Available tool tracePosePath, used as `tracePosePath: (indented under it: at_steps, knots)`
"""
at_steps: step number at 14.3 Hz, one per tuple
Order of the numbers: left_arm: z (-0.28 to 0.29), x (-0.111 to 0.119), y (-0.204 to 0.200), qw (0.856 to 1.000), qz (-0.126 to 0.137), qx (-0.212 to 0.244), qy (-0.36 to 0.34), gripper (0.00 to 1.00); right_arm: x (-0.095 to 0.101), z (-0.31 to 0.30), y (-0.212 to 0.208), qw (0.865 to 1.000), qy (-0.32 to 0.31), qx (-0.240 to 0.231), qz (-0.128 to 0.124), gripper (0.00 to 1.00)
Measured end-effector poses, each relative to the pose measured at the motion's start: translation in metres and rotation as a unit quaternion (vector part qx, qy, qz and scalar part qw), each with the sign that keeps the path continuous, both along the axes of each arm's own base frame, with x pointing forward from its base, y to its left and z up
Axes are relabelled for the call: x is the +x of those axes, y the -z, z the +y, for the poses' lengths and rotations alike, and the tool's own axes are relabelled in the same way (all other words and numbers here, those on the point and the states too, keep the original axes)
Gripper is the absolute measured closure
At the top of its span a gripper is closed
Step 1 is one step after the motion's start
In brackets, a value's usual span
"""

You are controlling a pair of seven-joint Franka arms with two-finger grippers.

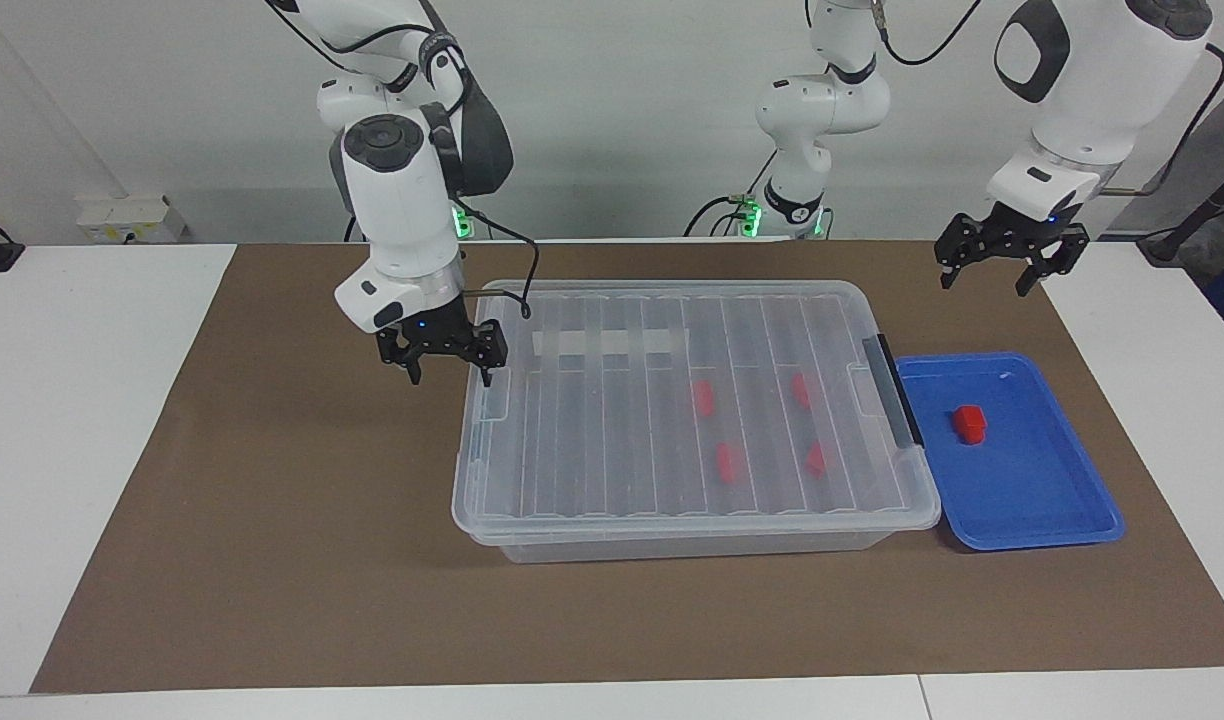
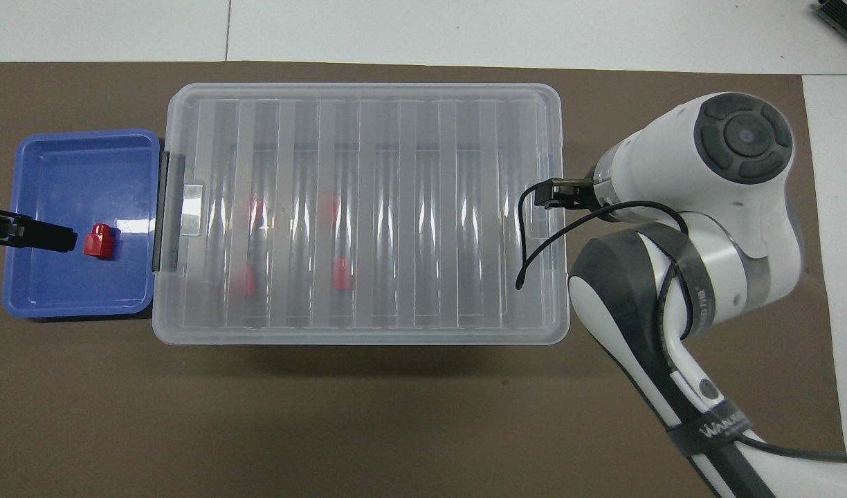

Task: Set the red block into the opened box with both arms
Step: 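Move the right gripper onto the near edge of the clear lid, then slide the clear lid with the right gripper away from the blue tray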

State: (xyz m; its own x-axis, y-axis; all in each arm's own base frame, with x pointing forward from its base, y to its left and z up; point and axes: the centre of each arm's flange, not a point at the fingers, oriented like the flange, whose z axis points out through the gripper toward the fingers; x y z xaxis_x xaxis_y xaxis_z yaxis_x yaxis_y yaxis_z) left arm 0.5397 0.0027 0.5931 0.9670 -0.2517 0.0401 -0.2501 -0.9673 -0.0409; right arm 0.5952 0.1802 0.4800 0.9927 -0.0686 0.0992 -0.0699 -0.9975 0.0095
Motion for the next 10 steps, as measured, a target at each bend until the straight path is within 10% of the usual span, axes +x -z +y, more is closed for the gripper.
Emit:
tracePosePath:
  at_steps: [10]
  knots:
    - [0.000, 0.000, 0.000, 1.000, 0.000, 0.000, 0.000, 0.00, -0.008, -0.008, 0.022, 0.999, -0.031, -0.029, 0.017, 0.00]
